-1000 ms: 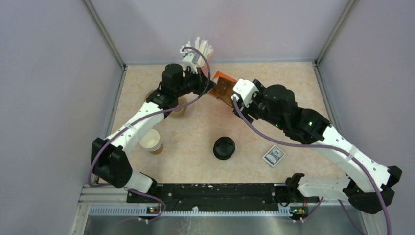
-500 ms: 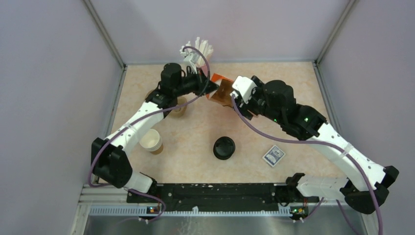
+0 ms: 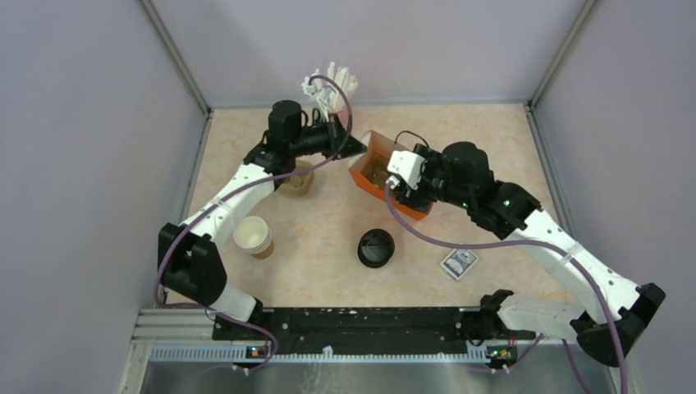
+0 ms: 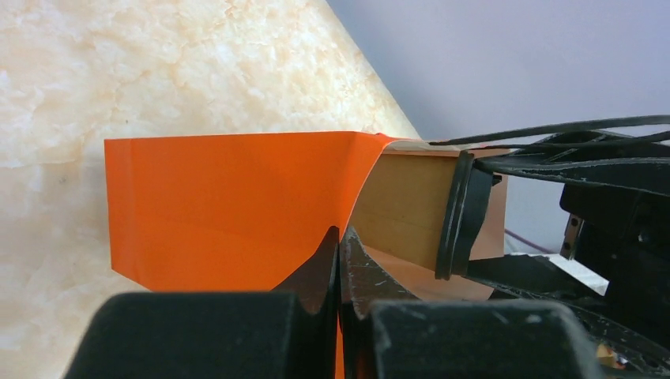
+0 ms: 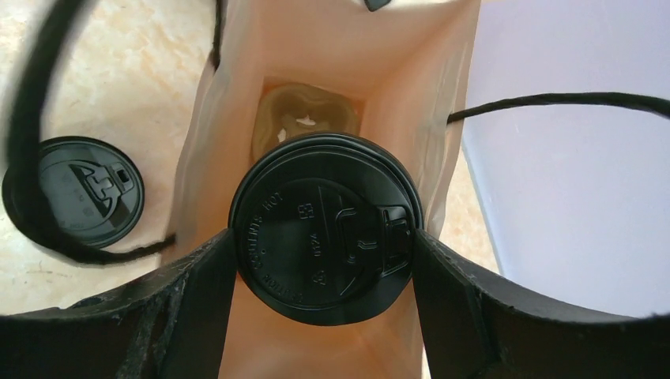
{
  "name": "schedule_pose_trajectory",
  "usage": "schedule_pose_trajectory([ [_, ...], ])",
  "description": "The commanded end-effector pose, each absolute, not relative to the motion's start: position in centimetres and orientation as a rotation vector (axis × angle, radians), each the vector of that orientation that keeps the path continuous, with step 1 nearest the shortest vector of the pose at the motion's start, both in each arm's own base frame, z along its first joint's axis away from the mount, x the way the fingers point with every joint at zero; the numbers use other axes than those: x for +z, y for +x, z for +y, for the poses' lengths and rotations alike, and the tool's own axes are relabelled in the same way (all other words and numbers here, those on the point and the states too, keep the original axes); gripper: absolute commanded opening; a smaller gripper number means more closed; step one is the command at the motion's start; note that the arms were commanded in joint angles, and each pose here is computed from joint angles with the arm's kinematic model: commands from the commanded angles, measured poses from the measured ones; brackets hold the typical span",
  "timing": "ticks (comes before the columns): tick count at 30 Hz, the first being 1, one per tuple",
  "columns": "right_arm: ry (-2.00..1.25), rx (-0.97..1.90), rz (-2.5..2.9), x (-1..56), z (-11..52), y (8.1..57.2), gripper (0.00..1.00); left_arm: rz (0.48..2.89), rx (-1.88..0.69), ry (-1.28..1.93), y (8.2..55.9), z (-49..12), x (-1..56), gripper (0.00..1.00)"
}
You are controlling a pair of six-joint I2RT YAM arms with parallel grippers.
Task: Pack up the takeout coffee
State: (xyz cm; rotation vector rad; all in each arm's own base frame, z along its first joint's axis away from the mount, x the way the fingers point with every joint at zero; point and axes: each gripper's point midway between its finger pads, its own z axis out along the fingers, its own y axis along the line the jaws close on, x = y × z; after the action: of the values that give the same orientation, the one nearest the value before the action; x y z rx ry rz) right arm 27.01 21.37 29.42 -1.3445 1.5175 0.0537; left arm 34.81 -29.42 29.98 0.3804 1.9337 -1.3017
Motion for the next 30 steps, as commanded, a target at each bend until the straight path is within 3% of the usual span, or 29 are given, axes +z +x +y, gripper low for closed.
schedule_pose_trajectory([
  [1,-1.344,0.092,1.405,31.9,22.6,27.0,0.68,1.808,-1.249,0.543,34.2,-29.4,32.4,0.0],
  [9,-1.276,0.081,1.483,31.4,21.8,27.3,0.64,1.624,-1.188,0.502,33.4,-28.9,33.9,0.0],
  [30,-1.473,-0.126,1.506,25.8,20.9,29.5,0.64,1.51,-1.11,0.585,31.7,-29.4,32.1,0.0],
])
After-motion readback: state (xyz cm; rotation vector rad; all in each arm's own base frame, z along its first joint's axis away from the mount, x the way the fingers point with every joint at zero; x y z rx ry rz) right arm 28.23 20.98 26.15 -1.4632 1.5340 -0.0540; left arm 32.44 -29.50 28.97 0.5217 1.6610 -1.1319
